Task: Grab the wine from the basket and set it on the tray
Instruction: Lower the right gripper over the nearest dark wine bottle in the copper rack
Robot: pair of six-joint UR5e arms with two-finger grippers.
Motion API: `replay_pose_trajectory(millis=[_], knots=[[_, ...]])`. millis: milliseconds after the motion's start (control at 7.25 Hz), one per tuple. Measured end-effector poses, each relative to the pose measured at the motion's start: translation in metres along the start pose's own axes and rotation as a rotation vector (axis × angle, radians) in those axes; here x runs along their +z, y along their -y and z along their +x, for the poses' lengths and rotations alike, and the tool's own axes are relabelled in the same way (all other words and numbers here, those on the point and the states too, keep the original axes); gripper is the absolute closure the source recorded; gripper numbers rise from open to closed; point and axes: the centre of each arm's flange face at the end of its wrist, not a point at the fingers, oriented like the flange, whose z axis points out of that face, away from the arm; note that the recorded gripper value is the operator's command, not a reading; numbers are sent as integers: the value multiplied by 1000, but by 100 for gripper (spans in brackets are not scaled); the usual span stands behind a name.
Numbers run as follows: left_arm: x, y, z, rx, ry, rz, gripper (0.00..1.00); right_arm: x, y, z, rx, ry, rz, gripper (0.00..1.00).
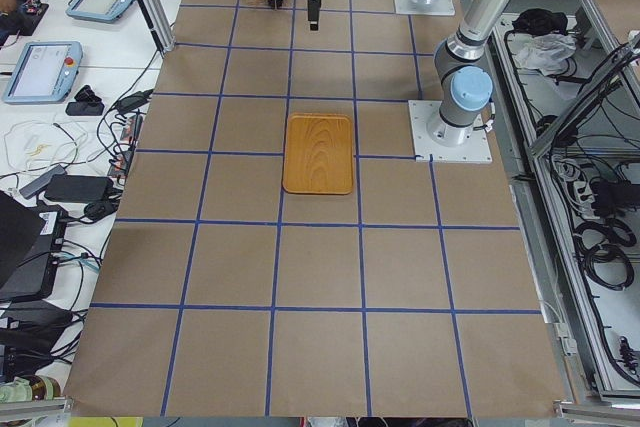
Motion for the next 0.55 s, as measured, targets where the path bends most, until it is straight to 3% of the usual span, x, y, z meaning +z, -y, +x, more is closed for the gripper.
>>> replay_pose_trajectory(millis=[552], knots=[[0, 1, -1, -3, 0, 2, 0, 85, 37, 29, -27, -8, 16, 5]])
